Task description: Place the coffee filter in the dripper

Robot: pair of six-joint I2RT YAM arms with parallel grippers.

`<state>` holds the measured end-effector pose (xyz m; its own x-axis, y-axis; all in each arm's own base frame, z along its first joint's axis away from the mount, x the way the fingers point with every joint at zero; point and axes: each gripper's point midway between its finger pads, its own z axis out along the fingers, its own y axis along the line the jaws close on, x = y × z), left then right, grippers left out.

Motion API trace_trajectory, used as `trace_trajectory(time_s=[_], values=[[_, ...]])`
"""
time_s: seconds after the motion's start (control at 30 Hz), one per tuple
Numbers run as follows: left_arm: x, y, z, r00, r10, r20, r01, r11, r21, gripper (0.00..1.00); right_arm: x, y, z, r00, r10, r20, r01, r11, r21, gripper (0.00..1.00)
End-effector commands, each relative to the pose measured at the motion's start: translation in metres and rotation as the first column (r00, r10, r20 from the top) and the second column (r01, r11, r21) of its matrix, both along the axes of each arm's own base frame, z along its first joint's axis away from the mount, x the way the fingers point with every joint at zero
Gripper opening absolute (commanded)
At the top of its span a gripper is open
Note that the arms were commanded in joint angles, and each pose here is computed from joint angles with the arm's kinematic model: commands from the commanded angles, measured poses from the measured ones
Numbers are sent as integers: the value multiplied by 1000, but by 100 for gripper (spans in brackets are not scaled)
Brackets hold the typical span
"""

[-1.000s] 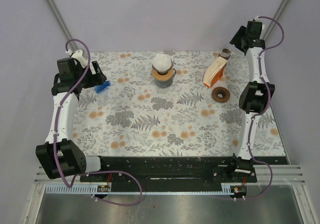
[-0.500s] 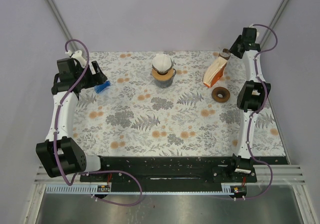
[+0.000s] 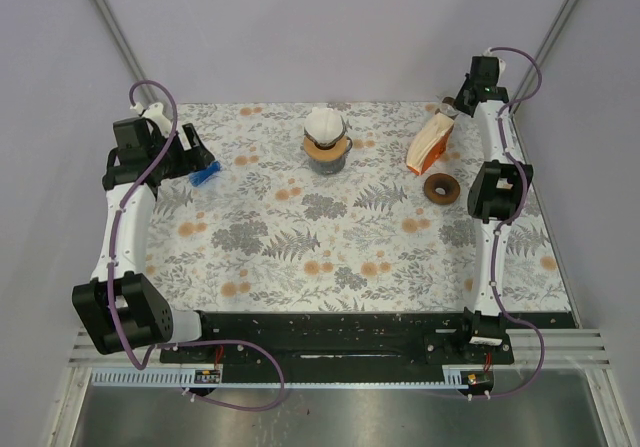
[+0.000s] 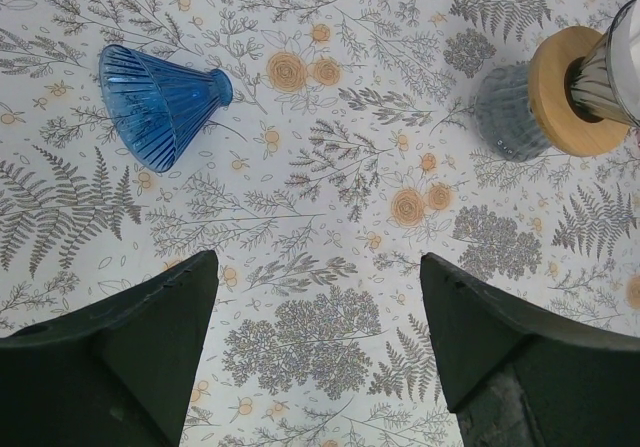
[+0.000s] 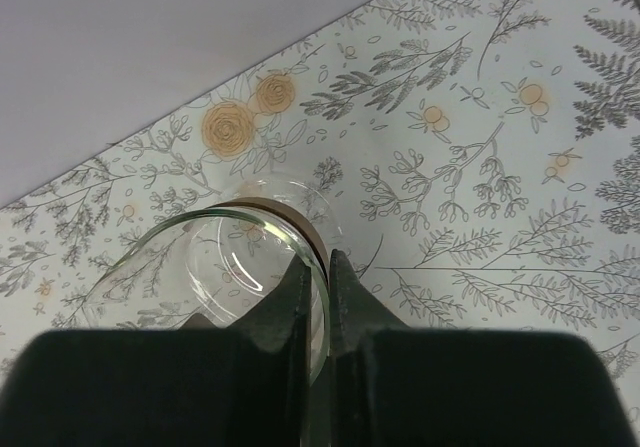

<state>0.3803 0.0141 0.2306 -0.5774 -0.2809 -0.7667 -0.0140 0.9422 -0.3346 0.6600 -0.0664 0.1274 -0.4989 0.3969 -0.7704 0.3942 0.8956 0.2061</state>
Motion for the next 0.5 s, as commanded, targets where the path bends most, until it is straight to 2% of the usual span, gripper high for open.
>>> trace_trajectory(time_s=[0.0, 0.3, 0.47], values=[[5, 0, 18, 997, -10, 76, 11, 1000, -5, 85, -7, -26, 65, 993, -72, 94, 84, 988, -126, 0], [2, 2, 20, 996, -15, 85, 15, 1000, 7, 85, -41, -33, 215, 930, -53, 362, 141, 965, -219, 0], [3, 2, 19, 996, -27, 87, 25, 999, 19, 85, -67, -14, 254, 919, 20, 393, 99, 955, -279, 0]])
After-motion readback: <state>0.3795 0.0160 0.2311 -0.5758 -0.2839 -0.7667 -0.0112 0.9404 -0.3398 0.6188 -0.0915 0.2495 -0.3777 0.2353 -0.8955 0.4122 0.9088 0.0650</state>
